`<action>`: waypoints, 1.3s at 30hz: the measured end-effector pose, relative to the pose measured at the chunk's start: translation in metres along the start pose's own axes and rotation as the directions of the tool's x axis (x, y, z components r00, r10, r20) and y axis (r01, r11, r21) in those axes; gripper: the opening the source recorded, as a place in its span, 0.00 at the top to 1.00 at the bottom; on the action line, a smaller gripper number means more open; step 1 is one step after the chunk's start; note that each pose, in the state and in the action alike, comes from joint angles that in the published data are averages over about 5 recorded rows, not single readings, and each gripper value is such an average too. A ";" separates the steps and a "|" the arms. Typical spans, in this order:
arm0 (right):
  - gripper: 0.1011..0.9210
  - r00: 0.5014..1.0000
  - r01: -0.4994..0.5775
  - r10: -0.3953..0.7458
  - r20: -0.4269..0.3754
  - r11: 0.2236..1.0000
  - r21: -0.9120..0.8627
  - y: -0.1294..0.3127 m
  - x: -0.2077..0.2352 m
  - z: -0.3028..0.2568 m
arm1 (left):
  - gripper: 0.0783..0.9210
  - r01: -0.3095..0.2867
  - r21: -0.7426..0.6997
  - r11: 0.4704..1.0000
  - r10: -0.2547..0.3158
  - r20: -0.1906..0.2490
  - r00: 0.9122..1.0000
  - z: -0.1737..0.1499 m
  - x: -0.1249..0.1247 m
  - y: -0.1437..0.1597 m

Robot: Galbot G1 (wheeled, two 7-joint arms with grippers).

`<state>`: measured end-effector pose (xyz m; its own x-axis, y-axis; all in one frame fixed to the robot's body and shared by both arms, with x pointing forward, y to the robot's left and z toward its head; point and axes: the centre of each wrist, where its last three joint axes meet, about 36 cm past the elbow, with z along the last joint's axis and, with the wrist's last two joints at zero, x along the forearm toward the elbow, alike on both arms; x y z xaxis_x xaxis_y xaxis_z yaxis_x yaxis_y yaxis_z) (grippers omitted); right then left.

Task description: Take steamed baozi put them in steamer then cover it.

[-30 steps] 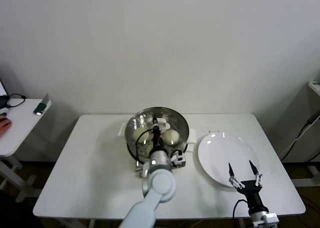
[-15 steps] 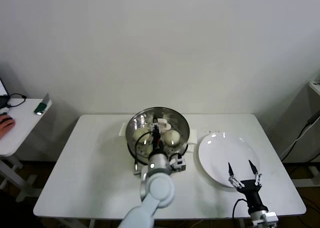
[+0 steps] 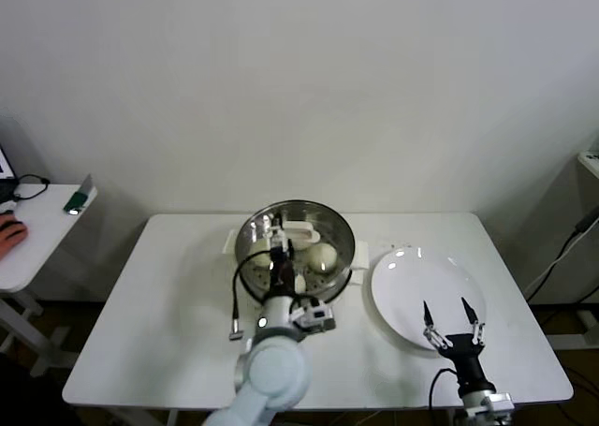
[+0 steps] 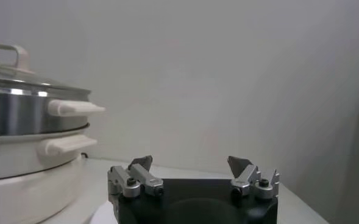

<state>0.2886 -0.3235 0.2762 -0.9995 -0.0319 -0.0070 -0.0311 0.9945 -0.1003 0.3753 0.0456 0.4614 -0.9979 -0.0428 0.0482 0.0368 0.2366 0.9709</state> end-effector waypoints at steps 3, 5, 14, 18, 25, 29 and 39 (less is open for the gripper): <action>0.12 1.000 -0.015 0.015 -0.001 1.000 -0.008 0.002 -0.001 -0.002 | 0.12 0.000 0.113 0.994 -0.001 0.012 1.000 0.014 0.006 0.014; 0.12 1.000 -0.023 0.023 0.000 1.000 -0.012 0.003 -0.001 -0.003 | 0.12 -0.011 0.198 0.980 0.008 0.013 1.000 0.026 0.008 0.023; 0.12 0.999 -0.046 0.046 0.009 0.999 -0.016 0.007 -0.002 -0.006 | 0.12 -0.056 0.543 0.838 0.066 0.001 0.998 0.106 0.007 0.048; 0.12 0.998 -0.053 0.053 0.017 0.998 -0.015 0.008 -0.002 -0.006 | 0.12 -0.055 0.670 0.741 0.054 0.023 0.998 0.151 0.007 0.052; 0.12 0.998 -0.058 0.058 0.024 0.998 -0.029 0.012 0.000 -0.004 | 0.12 -0.048 0.815 0.577 0.026 0.041 0.999 0.222 0.015 0.040; 0.12 0.998 -0.060 0.061 0.028 0.997 -0.038 0.013 0.000 -0.004 | 0.12 -0.044 0.860 0.508 0.023 0.038 0.999 0.248 0.022 0.020; 0.12 0.998 -0.059 0.061 0.033 0.997 -0.054 0.016 -0.001 -0.006 | 0.12 -0.040 0.918 0.396 0.046 0.024 0.999 0.276 0.040 -0.040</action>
<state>0.2888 -0.3075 0.2802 -0.9986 0.0253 -0.0456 0.0274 0.9986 -0.0454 0.3193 0.3027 0.3595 -0.9961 -0.0089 0.0878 0.0059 0.9860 0.1669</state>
